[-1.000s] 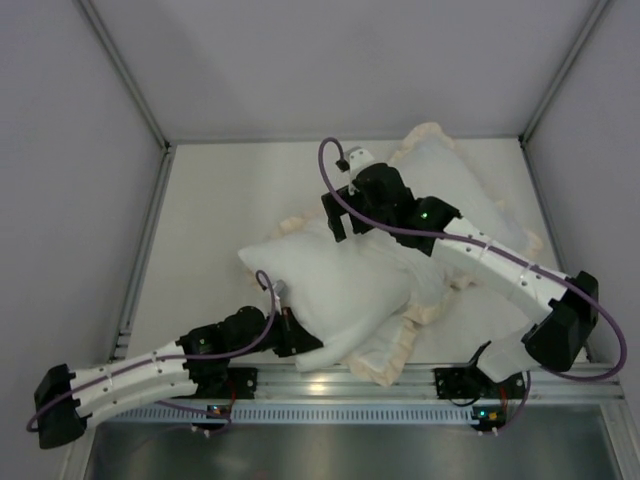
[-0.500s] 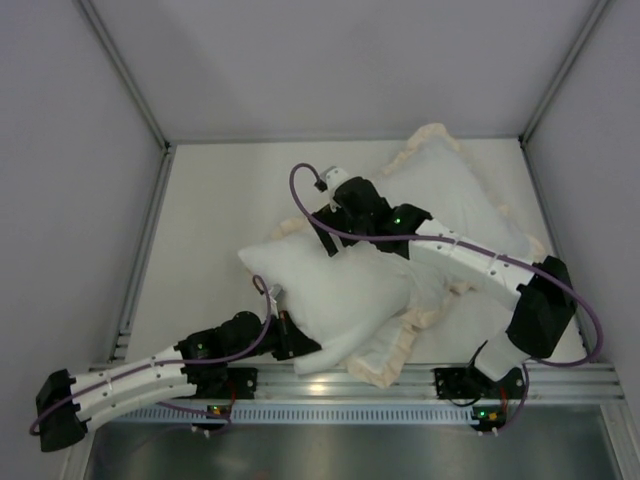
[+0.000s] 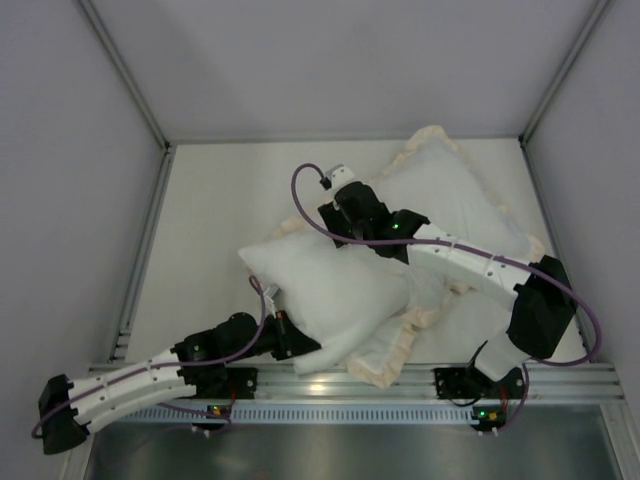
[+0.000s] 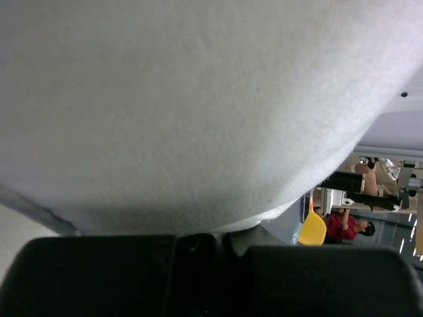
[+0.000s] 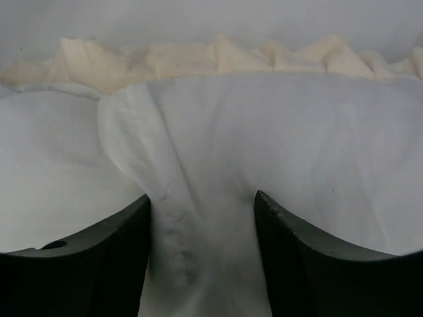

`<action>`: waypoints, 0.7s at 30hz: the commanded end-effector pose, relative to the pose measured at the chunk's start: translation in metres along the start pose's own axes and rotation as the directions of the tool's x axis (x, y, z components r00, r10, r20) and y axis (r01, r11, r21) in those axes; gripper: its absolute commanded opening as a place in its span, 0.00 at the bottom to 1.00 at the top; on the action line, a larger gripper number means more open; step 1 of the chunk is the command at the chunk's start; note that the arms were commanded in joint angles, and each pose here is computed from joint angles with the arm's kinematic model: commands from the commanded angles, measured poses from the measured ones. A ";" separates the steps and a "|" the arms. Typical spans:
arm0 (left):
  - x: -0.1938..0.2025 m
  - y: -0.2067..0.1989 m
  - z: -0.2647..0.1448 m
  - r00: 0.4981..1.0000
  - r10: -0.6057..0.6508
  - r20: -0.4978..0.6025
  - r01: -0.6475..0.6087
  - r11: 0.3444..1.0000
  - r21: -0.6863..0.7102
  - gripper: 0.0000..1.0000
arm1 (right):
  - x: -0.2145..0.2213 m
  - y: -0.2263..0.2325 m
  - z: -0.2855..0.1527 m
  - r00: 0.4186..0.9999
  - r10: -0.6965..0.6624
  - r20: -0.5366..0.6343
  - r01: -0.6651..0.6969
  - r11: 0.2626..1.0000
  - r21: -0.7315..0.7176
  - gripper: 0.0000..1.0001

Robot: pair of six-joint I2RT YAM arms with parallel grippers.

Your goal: Remove the pillowcase from the pillow

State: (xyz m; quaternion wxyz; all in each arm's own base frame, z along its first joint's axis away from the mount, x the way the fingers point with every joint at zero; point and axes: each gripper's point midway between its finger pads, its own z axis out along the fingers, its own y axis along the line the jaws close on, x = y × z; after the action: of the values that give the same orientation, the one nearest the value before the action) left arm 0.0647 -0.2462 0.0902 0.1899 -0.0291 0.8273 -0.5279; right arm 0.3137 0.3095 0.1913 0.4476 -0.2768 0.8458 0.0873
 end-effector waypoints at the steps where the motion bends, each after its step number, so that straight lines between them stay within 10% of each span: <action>1: 0.036 0.058 -0.002 0.992 -0.033 -0.123 0.017 0.992 -0.122 0.00 | -0.007 -0.019 0.003 1.000 0.012 0.023 -0.014 0.992 0.125 0.56; 11: 0.040 0.061 -0.002 0.990 -0.034 -0.139 0.018 0.992 -0.122 0.00 | -0.018 -0.055 0.012 0.997 0.057 0.045 -0.066 0.972 0.227 0.00; 17: 0.041 0.050 -0.004 0.988 -0.041 -0.147 0.030 0.996 -0.079 0.00 | -0.023 -0.119 0.022 0.977 0.195 0.087 -0.214 0.894 0.394 0.00; 21: 0.037 0.037 -0.005 0.989 -0.042 -0.139 0.037 0.999 -0.038 0.00 | -0.004 -0.233 0.009 0.920 0.360 0.157 -0.377 0.696 0.611 0.00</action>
State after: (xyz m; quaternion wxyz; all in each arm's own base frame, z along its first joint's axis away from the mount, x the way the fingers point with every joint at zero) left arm 0.0644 -0.2473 0.1081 0.1947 -0.0364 0.8050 -0.5591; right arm 0.3999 0.2374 0.1859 0.4660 -0.1062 0.8784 0.0086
